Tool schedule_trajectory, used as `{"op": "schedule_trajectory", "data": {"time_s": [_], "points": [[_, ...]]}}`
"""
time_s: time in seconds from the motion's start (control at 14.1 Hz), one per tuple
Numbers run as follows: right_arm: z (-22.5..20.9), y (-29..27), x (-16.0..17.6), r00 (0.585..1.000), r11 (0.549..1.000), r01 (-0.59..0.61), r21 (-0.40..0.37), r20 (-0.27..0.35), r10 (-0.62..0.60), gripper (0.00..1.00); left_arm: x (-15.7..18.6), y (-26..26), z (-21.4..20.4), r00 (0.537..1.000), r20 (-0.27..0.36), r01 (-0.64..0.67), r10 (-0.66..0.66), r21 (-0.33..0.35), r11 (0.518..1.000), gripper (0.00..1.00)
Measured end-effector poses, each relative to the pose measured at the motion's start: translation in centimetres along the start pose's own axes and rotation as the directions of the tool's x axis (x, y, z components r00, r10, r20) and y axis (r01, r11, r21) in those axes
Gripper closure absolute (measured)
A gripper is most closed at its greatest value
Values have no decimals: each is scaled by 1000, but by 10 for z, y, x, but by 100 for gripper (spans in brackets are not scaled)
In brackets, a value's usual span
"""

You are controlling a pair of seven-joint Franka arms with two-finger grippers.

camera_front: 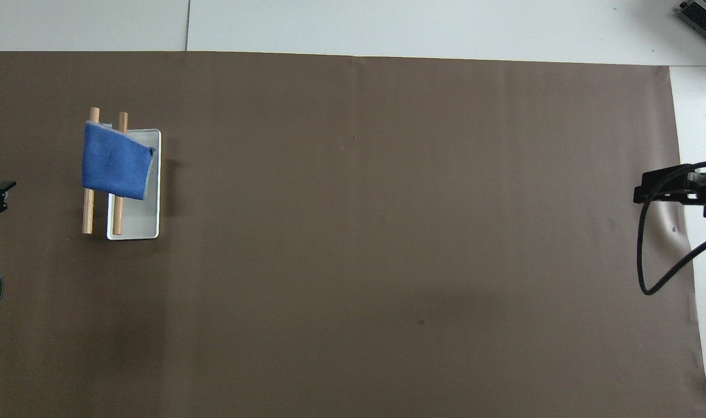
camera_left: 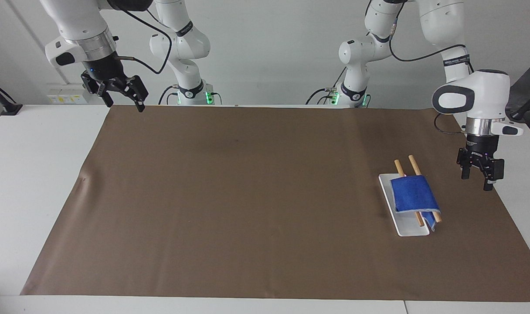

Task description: Right arm passes towel to left arm to hang

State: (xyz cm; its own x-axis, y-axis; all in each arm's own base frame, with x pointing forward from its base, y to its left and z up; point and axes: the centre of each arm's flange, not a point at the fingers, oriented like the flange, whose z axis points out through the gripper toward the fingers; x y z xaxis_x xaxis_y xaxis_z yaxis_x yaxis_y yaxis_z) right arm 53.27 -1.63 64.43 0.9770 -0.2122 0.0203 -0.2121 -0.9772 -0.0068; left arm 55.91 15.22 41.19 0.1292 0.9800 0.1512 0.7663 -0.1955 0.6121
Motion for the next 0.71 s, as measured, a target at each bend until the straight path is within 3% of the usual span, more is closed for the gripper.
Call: {"op": "schedule_trajectory", "data": {"time_s": [0.21, 0.42, 0.71], "points": [[4, -1, 2, 1000, 1000, 9, -2, 7, -9, 0, -26, 19, 0, 968, 21, -251, 252, -29, 968, 0], [5, 2, 2, 995, 995, 103, -1, 13, -103, 0, -57, 50, -7, 889, 19, -454, 458, -89, 886, 0], [7, 3, 2, 997, 997, 81, -2, 16, -81, 0, -108, 94, -22, 794, 4, -598, 608, -177, 782, 0]]}}
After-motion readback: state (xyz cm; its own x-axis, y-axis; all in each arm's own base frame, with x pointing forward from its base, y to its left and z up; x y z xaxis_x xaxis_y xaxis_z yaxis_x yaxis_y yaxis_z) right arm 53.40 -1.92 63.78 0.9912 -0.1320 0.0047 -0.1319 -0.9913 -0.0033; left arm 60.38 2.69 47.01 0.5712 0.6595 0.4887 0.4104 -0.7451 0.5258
